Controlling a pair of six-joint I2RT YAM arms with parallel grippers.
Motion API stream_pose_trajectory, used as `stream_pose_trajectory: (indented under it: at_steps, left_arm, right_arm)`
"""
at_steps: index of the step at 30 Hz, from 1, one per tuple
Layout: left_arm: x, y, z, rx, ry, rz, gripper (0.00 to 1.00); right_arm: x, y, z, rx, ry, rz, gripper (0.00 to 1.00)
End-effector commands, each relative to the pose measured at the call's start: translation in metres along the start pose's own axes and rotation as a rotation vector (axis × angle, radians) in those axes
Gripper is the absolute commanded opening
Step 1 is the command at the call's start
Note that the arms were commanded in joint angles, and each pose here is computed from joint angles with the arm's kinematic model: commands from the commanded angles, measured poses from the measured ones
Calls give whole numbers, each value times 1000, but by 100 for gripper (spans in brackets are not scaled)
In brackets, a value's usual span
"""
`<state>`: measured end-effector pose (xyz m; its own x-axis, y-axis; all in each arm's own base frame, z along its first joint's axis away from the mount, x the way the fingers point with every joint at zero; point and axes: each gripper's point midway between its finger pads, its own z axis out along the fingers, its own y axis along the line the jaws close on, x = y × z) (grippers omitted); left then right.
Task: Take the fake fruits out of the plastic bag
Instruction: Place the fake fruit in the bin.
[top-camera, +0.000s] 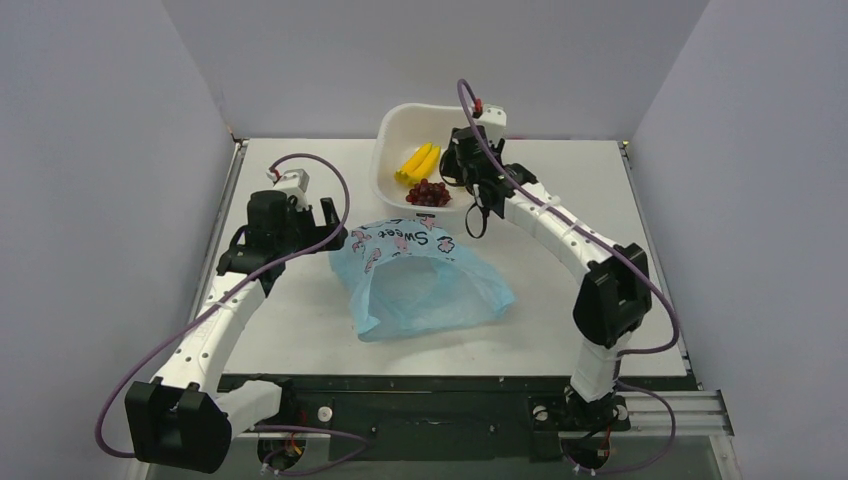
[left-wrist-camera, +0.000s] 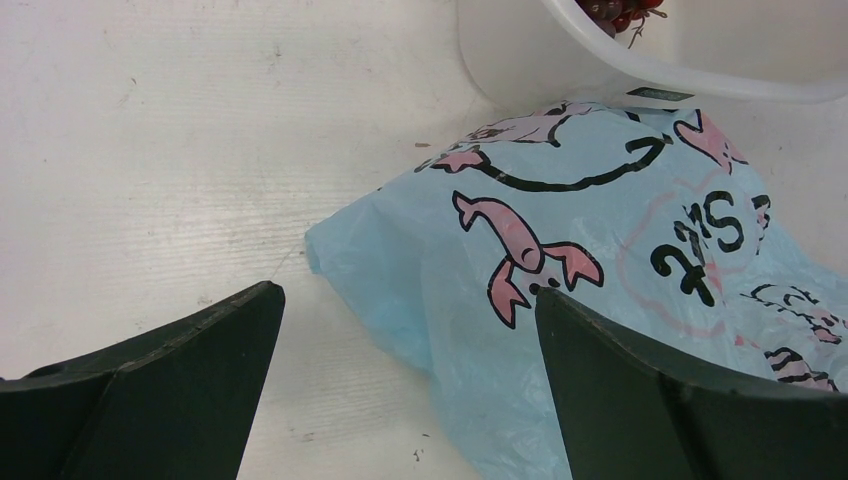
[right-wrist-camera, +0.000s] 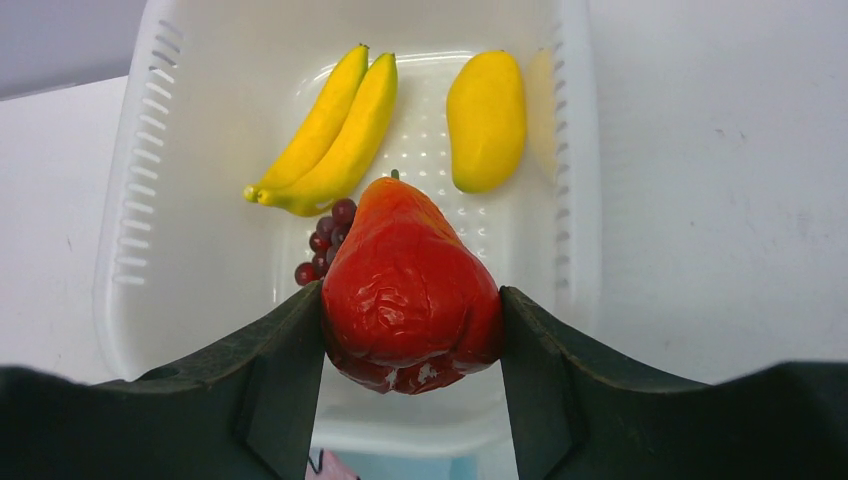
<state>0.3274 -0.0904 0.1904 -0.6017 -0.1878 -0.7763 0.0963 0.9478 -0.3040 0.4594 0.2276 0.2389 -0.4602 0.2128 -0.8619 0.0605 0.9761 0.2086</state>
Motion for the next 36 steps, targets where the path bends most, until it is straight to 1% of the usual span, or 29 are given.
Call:
stream_pose_trajectory:
  at_steps: [1, 2, 3, 4, 5, 6, 7, 8, 9, 10, 11, 17, 21, 26, 31, 36]
  left_arm:
    - [-16, -6, -1, 35, -57, 2, 97]
    - [-16, -6, 0, 34, -56, 0, 97]
    - [-15, -6, 0, 34, -54, 0, 97]
    - [-16, -5, 0, 33, -55, -1, 97]
    - [-15, -6, 1, 34, -51, -2, 97]
    - [-15, -5, 1, 34, -51, -2, 97]
    - [-15, -6, 2, 35, -49, -1, 97]
    - [-15, -5, 2, 35, -48, -5, 97]
    - [-14, -5, 3, 37, -45, -6, 97]
    - [-15, -5, 3, 37, -46, -9, 97]
    - [-15, -6, 2, 40, -46, -9, 97]
    - [-18, -6, 0, 49, -61, -20, 97]
    - [-18, -7, 1, 56, -57, -25, 97]
    - [-20, -8, -1, 60, -67, -27, 97]
    - [-20, -8, -1, 65, -67, -34, 97]
    - [-20, -8, 0, 70, -67, -34, 97]
  right_arm:
    - [-25, 15, 30, 1, -42, 22, 8]
    - [-14, 14, 44, 16, -17, 9, 8]
    - [-27, 21, 46, 4, -39, 22, 8]
    - [-17, 21, 59, 18, -17, 10, 8]
    - [-28, 26, 60, 10, -38, 22, 9]
    - [-18, 26, 72, 24, -17, 8, 9]
    - [-28, 31, 74, 17, -36, 18, 10]
    - [-21, 30, 83, 32, -23, 9, 12]
    - [-29, 33, 84, 30, -41, 17, 13]
    - [-23, 31, 91, 47, -30, 9, 14]
    - [-30, 33, 92, 46, -47, 13, 14]
    - [-28, 32, 118, 80, -67, -34, 20]
    - [-16, 27, 142, 99, -56, -55, 22]
    - [-9, 22, 158, 108, -50, -60, 26]
    - [3, 22, 179, 101, -41, -82, 33]
    - [9, 18, 187, 113, -38, -120, 41]
